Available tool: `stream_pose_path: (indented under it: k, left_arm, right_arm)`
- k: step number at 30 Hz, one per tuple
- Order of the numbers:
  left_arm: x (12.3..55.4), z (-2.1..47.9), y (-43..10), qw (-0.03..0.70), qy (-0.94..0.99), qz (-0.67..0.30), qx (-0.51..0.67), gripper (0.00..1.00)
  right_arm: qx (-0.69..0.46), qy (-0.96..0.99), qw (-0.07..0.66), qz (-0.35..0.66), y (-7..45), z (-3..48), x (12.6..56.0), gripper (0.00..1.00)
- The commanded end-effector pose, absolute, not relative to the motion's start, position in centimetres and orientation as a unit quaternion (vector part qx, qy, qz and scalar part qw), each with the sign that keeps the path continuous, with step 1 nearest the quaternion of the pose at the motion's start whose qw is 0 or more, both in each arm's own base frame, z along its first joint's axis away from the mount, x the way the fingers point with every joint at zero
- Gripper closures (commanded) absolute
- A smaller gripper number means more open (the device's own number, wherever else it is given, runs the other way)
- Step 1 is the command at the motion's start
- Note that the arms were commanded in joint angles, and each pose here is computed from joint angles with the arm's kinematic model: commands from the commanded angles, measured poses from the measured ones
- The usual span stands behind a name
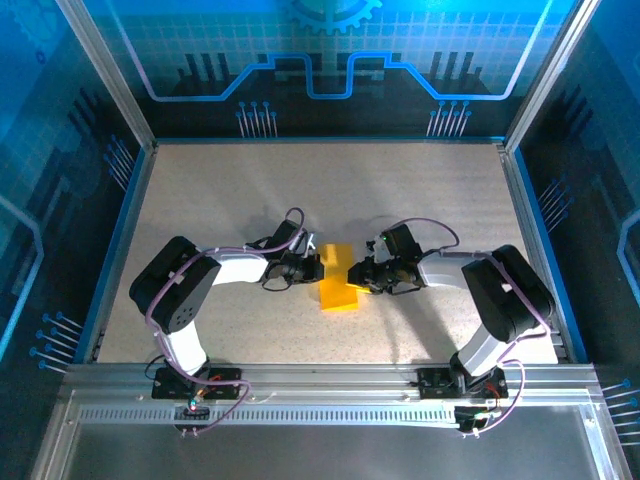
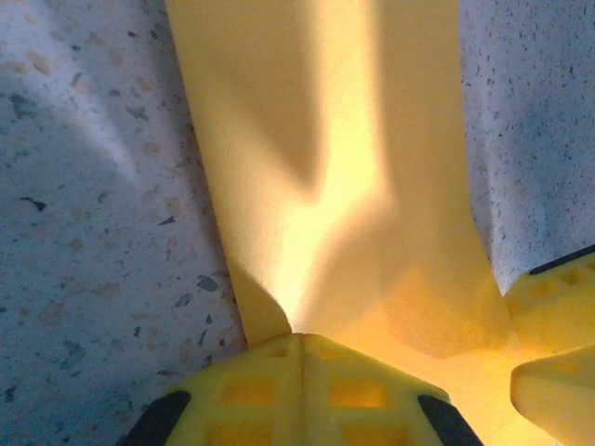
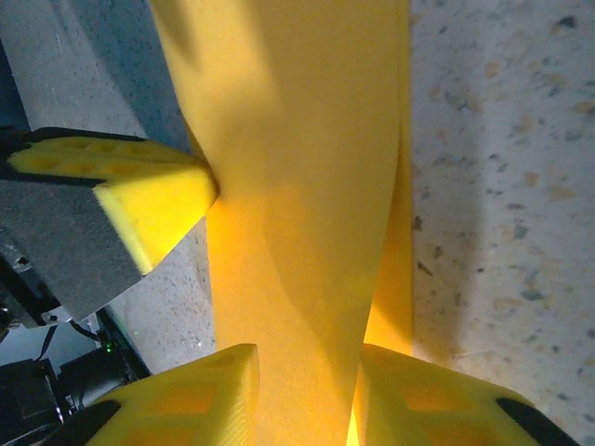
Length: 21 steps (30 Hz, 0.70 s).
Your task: Fold a paper plane with a square sheet of paper (fold left side to right side)
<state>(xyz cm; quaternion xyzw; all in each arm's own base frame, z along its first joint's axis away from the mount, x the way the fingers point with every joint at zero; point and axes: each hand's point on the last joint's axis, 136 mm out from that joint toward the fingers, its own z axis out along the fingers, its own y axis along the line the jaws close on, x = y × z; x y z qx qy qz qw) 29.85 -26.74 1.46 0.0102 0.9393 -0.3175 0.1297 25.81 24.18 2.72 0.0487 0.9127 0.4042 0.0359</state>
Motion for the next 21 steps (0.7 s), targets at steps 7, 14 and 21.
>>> stream_pose_path:
  k: [7,14,21]
  left_arm:
    - [28.1,0.2,-26.2,0.106,0.946,-0.306,0.013,1.0]
    - [28.3,0.6,-26.3,0.111,0.944,-0.309,0.013,1.0]
    - [29.2,2.2,-26.7,0.13,0.94,-0.316,0.025,0.96]
  right_arm:
    - [0.044,0.91,0.025,0.412,24.0,2.3,26.7,0.74]
    - [0.046,0.906,0.019,0.421,24.0,2.1,26.4,0.89]
    - [0.051,0.893,0.022,0.446,24.3,3.0,26.1,1.0]
